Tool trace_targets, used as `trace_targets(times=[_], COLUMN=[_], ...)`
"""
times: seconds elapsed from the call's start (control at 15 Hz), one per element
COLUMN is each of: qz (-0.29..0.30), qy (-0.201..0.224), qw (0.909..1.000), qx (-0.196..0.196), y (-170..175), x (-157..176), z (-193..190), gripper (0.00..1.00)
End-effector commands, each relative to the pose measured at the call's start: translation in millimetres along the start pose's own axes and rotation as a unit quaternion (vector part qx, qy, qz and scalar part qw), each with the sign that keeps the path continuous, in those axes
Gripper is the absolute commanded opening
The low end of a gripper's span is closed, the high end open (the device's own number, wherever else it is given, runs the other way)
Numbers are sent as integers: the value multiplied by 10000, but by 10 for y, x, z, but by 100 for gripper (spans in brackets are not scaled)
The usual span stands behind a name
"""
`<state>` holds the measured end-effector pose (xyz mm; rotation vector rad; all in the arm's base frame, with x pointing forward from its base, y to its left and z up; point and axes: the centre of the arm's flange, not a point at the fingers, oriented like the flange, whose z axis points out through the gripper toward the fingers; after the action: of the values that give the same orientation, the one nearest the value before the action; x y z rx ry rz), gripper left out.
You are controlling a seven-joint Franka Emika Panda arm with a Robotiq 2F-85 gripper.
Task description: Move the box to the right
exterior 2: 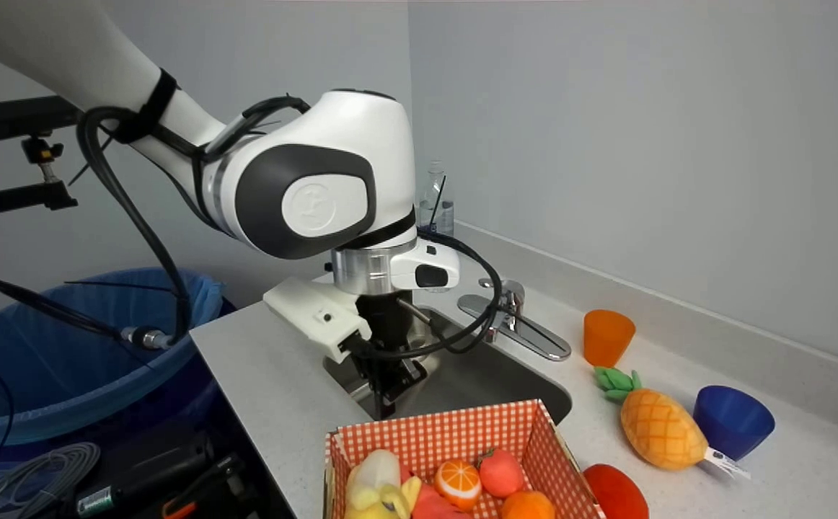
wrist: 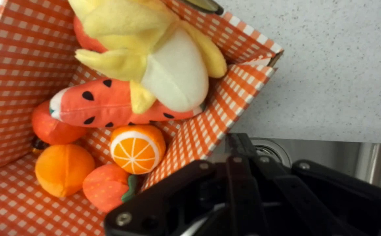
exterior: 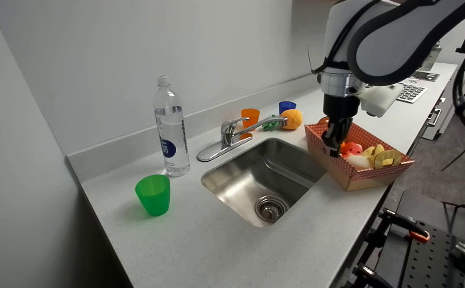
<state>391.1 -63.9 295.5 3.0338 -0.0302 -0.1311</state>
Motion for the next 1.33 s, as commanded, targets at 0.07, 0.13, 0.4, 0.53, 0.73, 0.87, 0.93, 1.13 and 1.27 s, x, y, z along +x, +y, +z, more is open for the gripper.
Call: trace_targets(times=[0.07, 0.13, 0.4, 0.53, 0.73, 0.87, 0.93, 1.13, 1.27], qz=[363, 426, 670, 753, 839, 914, 966, 1100, 1162], qy=[-59, -74, -98, -103, -97, -93, -88, -54, -11], qw=[9992, 9990, 9976, 9970, 9962, 9956, 9951, 9937, 9931], qx=[-152, -145, -143, -154, -188, -205, -207, -212, -178], y=[301, 354, 534, 592, 648, 679, 701, 743, 744], x=[-222, -247, -313, -332, -350, -357, -360, -373, -392], z=[-32, -18, 14, 22, 20, 14, 9, -6, -24], gripper=[0, 0, 0, 0, 0, 0, 0, 0, 0])
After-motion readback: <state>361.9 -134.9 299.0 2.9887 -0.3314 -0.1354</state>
